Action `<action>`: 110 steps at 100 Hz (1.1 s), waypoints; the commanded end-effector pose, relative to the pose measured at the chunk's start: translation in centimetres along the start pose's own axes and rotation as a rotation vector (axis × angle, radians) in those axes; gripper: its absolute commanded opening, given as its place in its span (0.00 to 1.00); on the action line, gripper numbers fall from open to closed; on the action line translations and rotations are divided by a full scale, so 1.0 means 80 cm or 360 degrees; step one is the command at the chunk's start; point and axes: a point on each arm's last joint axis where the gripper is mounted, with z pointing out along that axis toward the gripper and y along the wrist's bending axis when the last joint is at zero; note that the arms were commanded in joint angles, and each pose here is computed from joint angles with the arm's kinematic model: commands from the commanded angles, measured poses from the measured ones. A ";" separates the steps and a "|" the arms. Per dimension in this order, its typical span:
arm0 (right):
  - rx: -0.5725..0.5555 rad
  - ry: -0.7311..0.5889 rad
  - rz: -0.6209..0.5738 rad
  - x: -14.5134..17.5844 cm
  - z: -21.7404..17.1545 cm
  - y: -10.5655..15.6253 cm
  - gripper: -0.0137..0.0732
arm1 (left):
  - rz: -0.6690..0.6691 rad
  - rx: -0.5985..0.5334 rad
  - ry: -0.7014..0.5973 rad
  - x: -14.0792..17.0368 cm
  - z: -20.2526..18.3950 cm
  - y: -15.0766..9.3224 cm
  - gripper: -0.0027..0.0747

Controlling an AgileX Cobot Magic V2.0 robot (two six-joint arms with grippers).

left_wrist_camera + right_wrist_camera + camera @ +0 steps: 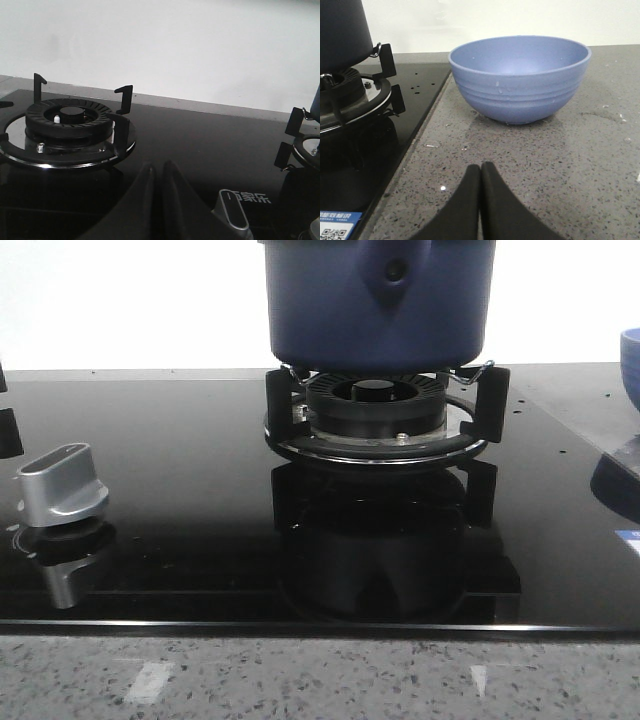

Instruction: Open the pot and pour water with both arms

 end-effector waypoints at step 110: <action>0.0005 -0.0158 -0.0015 -0.002 0.000 0.000 0.09 | -0.0026 0.0003 -0.0113 0.003 -0.002 0.001 0.01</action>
